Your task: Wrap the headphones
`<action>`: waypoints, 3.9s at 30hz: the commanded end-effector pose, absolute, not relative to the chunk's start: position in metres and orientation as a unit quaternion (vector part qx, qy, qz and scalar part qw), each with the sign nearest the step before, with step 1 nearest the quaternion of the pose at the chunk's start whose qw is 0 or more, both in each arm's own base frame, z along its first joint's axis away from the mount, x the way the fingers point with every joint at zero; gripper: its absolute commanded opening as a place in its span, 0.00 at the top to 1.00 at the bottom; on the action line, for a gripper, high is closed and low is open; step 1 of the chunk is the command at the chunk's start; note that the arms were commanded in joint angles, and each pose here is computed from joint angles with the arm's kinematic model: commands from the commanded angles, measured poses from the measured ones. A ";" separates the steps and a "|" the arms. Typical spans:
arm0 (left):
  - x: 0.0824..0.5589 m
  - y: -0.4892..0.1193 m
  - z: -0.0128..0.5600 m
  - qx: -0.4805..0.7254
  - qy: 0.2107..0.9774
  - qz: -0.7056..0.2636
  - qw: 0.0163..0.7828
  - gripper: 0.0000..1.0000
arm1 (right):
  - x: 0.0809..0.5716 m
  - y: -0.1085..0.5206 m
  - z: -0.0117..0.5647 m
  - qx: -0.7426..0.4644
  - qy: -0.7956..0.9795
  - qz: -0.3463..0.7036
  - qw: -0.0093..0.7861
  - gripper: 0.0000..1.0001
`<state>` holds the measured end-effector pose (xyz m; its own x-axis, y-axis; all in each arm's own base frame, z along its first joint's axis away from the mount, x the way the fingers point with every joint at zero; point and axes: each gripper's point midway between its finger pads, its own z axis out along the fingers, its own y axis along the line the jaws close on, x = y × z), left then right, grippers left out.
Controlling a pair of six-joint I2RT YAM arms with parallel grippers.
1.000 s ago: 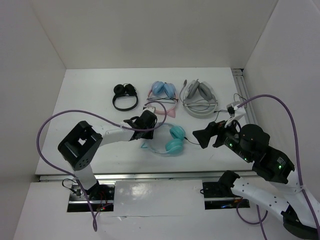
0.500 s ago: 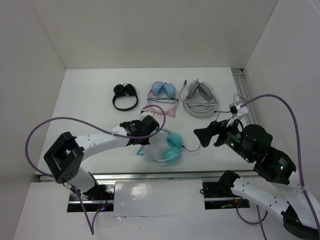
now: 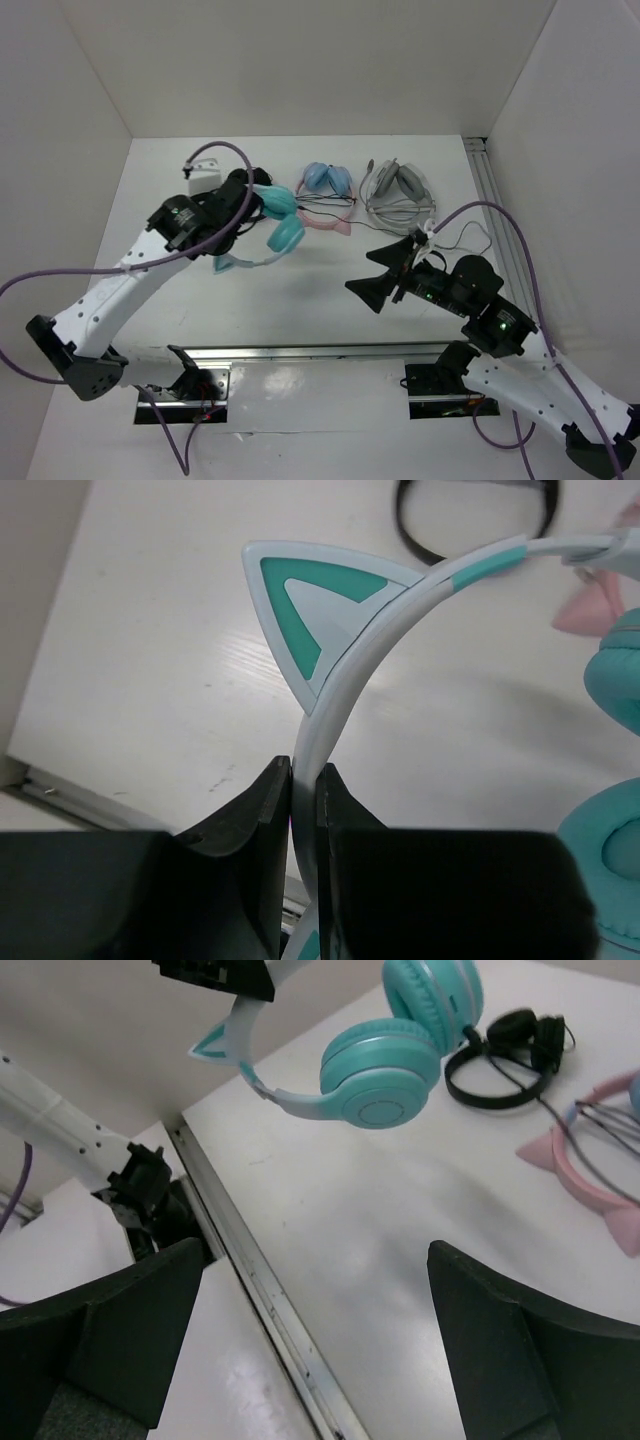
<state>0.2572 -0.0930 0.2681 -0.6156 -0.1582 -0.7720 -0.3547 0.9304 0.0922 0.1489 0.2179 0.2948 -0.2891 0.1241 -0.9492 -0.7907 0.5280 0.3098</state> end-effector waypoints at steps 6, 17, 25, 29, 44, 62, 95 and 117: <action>0.239 0.000 0.327 -0.207 0.852 0.124 0.465 1.00 | 0.226 0.254 0.322 -0.240 0.638 0.360 0.637 0.00; 0.221 -0.003 0.352 -0.165 0.856 0.038 0.489 1.00 | 0.265 0.321 0.282 -0.336 0.614 0.312 0.643 0.00; 0.207 -0.016 0.368 -0.142 0.850 -0.021 0.506 1.00 | 0.259 0.331 0.296 -0.307 0.581 0.345 0.671 0.00; 0.202 -0.022 0.374 -0.133 0.849 -0.043 0.509 1.00 | 0.263 0.341 0.290 -0.310 0.582 0.362 0.659 0.09; 0.178 -0.047 0.425 -0.098 0.815 -0.149 0.552 1.00 | 0.248 0.347 0.265 -0.325 0.577 0.409 0.627 0.61; 0.181 -0.048 0.478 -0.138 0.773 -0.189 0.590 1.00 | 0.261 0.308 0.219 -0.284 0.621 0.397 0.613 0.92; 0.220 -0.045 0.475 -0.185 0.765 -0.167 0.594 1.00 | 0.251 0.262 0.267 -0.173 0.794 0.067 0.579 1.00; 0.209 -0.022 0.467 -0.213 0.766 -0.117 0.595 1.00 | 0.178 0.310 0.240 -0.333 0.767 0.283 0.470 1.00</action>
